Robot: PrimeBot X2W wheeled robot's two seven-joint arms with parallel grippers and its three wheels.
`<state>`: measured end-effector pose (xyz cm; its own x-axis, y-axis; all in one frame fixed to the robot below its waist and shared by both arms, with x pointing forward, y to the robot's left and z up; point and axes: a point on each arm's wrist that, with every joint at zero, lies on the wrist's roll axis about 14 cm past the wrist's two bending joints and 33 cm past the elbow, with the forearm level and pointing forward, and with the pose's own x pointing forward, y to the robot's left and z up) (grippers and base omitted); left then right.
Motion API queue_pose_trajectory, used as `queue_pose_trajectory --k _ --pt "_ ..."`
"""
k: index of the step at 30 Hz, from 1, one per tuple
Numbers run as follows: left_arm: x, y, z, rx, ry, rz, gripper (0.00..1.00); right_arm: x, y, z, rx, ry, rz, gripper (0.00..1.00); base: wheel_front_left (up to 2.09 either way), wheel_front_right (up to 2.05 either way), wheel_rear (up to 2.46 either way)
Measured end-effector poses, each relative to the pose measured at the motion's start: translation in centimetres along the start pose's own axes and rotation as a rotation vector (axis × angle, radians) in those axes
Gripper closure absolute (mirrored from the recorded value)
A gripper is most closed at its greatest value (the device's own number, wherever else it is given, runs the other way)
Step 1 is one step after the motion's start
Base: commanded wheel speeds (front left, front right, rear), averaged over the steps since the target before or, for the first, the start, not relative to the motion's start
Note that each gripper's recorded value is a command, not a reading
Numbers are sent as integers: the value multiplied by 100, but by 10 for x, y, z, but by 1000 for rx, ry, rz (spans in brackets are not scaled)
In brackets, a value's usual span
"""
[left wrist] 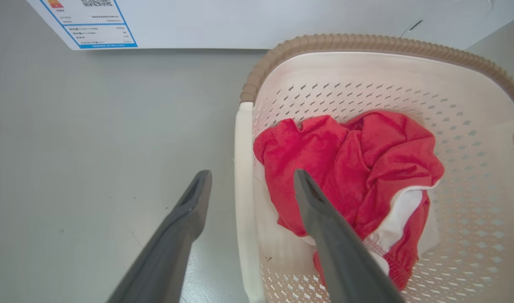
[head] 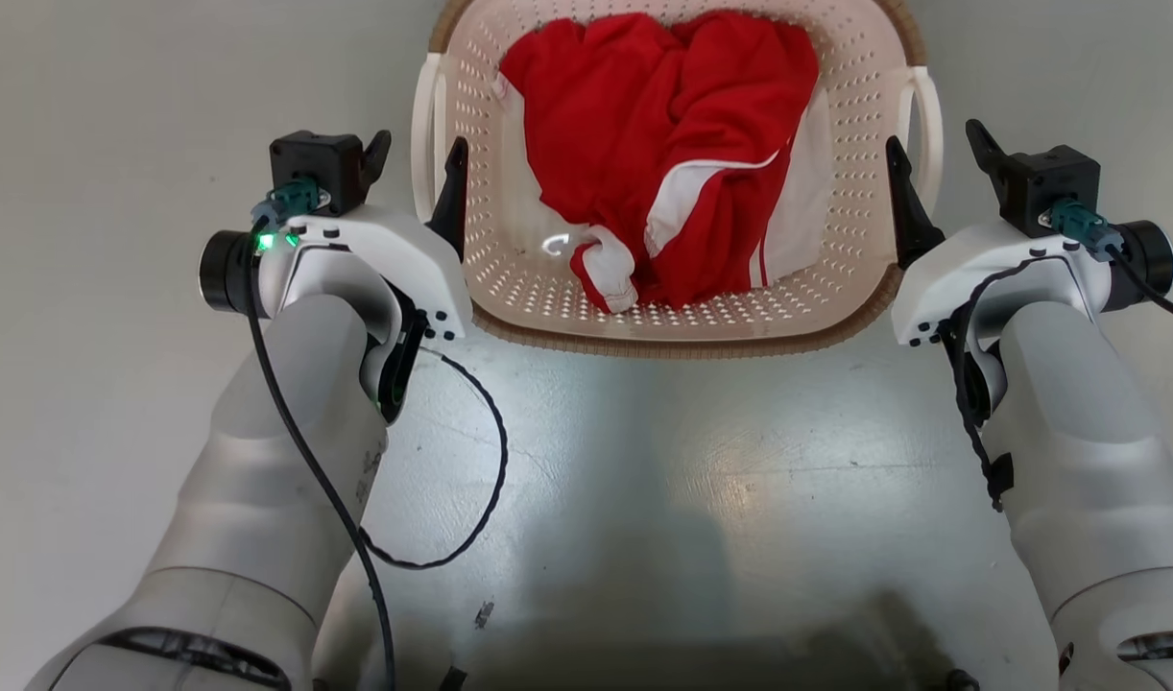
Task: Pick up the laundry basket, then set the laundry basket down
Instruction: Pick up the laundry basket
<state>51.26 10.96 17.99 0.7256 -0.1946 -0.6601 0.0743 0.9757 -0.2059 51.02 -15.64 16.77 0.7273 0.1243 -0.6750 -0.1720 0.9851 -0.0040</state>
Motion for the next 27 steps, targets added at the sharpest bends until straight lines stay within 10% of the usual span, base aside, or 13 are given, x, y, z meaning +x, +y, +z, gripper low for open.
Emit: queue_pose_trajectory --k 27 --pt "23 2 -19 102 96 -10 0 18 10 -25 46 89 32 0 0 0 0"
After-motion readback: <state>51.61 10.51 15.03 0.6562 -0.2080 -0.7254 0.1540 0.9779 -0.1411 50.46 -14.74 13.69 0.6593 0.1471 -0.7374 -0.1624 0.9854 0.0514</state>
